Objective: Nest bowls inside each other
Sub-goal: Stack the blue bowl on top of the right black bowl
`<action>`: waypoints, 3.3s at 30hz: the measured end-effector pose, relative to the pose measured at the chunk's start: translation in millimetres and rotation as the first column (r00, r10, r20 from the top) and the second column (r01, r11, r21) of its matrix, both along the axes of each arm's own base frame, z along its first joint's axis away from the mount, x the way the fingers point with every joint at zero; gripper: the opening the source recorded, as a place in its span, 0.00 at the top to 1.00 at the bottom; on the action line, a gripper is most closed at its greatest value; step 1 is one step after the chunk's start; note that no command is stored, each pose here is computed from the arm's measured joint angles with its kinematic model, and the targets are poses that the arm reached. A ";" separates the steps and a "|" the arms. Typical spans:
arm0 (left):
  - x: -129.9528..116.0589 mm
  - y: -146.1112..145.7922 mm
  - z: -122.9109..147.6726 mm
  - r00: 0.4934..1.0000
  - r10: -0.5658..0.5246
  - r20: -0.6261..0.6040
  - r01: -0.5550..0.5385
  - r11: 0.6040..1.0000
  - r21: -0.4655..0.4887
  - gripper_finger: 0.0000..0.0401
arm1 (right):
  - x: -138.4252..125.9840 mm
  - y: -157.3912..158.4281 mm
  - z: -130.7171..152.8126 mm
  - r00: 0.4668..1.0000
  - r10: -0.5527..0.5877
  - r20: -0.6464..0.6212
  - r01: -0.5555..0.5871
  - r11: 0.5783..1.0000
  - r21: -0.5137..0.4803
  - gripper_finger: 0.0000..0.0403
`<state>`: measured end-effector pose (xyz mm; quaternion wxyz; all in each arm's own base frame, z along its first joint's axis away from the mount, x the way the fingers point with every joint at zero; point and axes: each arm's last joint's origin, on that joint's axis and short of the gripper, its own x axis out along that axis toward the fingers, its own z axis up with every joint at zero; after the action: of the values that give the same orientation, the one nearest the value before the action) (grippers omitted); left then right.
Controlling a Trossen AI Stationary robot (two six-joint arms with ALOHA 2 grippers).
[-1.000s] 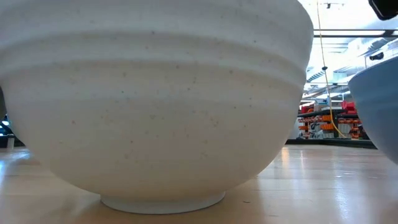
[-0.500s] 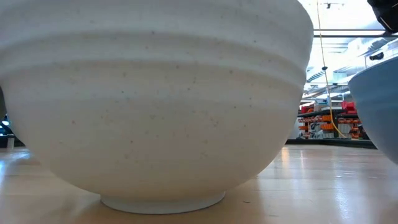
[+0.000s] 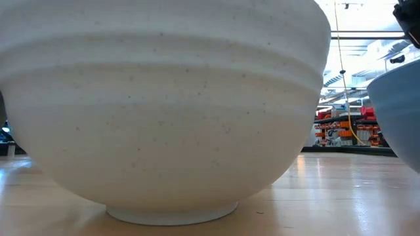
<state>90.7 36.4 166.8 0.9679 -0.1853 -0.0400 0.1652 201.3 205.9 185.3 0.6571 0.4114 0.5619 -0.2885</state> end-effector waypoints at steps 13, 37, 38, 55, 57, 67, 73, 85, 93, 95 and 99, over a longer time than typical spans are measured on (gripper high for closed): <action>0.0 0.0 0.0 1.000 -0.001 0.000 0.001 1.000 0.000 0.94 | 1.6 1.5 -8.5 1.000 -0.016 -0.024 0.016 1.000 -0.021 0.79; 0.0 0.0 0.0 1.000 -0.001 0.000 0.001 1.000 0.001 0.92 | 26.0 -20.5 -19.3 0.998 0.065 -0.023 -0.067 0.992 -0.111 0.97; 0.0 0.0 0.0 1.000 -0.001 0.000 0.001 1.000 0.001 0.92 | 27.4 -22.2 -19.2 0.997 0.075 -0.023 -0.077 0.991 -0.113 0.97; 0.0 0.0 0.0 1.000 -0.001 -0.001 0.001 1.000 0.002 0.94 | 54.1 -50.6 -4.2 0.963 0.266 -0.034 -0.267 0.948 -0.174 0.99; 0.0 0.0 0.0 1.000 0.000 0.000 0.000 1.000 0.001 0.93 | 57.4 -52.9 2.8 0.958 0.282 -0.044 -0.285 0.940 -0.188 0.99; 0.0 0.0 0.0 1.000 -0.001 0.000 0.001 1.000 0.001 0.92 | 70.7 -63.1 60.3 0.951 0.294 -0.094 -0.309 0.900 -0.306 0.99; 0.0 0.0 0.0 1.000 -0.001 0.000 0.001 1.000 0.001 0.94 | 88.8 -75.6 96.1 0.941 0.338 -0.007 -0.314 0.864 -0.394 0.99; 0.0 0.0 0.0 1.000 -0.001 0.000 0.001 1.000 0.003 0.91 | 121.0 -154.2 116.6 0.949 0.316 0.006 -0.275 0.837 -0.473 0.99; 0.0 0.0 0.0 1.000 -0.001 -0.001 0.001 1.000 0.003 0.94 | 147.2 -212.2 124.6 0.923 0.316 0.218 -0.199 0.879 -0.433 0.99; 0.0 0.0 0.0 1.000 -0.001 -0.001 0.001 1.000 0.003 0.94 | 147.3 -220.0 124.7 0.925 0.304 0.228 -0.191 0.891 -0.412 0.99; 0.0 0.0 0.0 1.000 -0.001 -0.003 0.001 1.000 0.010 0.93 | 145.0 -223.7 123.2 0.933 0.282 0.225 -0.190 0.914 -0.358 0.99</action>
<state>90.7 36.4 166.9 0.9689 -0.1801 -0.0392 0.1650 346.3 -17.8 308.5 0.8177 0.2596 0.4560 -0.2369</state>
